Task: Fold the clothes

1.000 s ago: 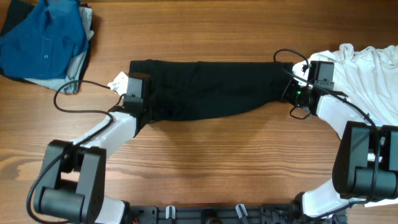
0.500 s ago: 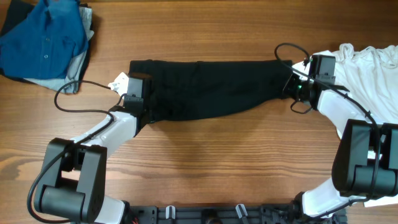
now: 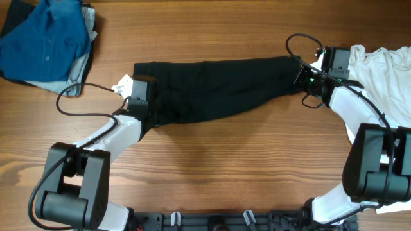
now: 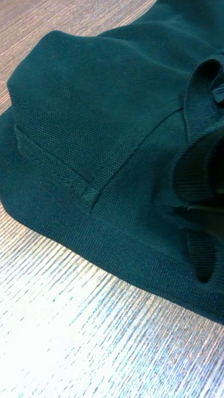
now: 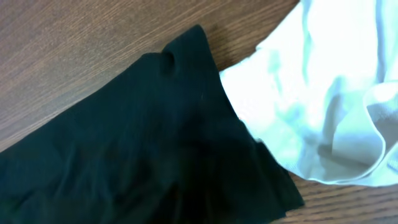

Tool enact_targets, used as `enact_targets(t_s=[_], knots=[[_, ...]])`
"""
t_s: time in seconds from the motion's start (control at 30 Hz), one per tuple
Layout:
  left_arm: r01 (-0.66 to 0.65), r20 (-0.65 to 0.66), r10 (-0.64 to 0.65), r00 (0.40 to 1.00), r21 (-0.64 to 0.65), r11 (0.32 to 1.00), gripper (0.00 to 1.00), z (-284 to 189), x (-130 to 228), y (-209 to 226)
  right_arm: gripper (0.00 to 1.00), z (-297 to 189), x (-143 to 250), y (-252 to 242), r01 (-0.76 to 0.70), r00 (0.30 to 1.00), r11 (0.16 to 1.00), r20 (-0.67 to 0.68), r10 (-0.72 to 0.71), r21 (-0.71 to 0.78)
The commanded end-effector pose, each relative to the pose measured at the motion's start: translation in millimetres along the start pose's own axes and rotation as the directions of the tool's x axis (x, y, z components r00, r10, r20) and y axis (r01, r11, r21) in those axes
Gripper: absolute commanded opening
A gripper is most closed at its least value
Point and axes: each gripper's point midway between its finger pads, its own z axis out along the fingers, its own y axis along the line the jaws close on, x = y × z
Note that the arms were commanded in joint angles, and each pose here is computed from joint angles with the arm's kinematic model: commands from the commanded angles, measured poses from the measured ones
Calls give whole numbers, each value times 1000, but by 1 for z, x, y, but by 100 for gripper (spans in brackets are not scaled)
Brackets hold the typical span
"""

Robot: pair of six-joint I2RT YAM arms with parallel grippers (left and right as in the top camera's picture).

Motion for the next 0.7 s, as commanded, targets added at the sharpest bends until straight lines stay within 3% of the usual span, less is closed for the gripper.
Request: enact_targets(t_s=[0.0, 0.03, 0.07, 0.1, 0.13, 0.17, 0.4, 0.57, 0.67], knots=[[-11, 19, 11, 1000, -4, 1000, 4, 1, -8, -1, 14, 2, -15, 4, 11, 999, 1000, 43, -11, 2], [-11, 20, 11, 1000, -4, 1000, 4, 1, -8, -1, 16, 2, -19, 5, 13, 998, 1000, 58, -13, -4], [-11, 19, 11, 1000, -4, 1000, 4, 1, -8, -1, 27, 2, -21, 6, 15, 998, 1000, 66, -14, -7], [-11, 19, 11, 1000, -5, 1000, 4, 1, -8, -1, 46, 1, -24, 7, 16, 997, 1000, 78, -15, -12], [-11, 19, 11, 1000, -5, 1000, 4, 1, -8, -1, 95, 1, -28, 9, 18, 995, 1000, 94, -16, -18], [-11, 19, 11, 1000, -4, 1000, 4, 1, -8, -1, 100, 1, -32, 10, 21, 994, 1000, 109, -18, -23], [-10, 23, 10, 1000, 0, 1000, 4, 1, -8, -2, 99, -3, -51, 19, 47, 981, 998, 190, -36, -51], [2, 75, -7, 997, 61, 998, 11, 0, -21, -17, 99, -5, -55, 20, 48, 980, 997, 195, -37, -54], [21, 117, -35, 993, 115, 993, 6, -1, -35, -29, 99, -4, -50, 18, 42, 984, 998, 172, -33, -45]])
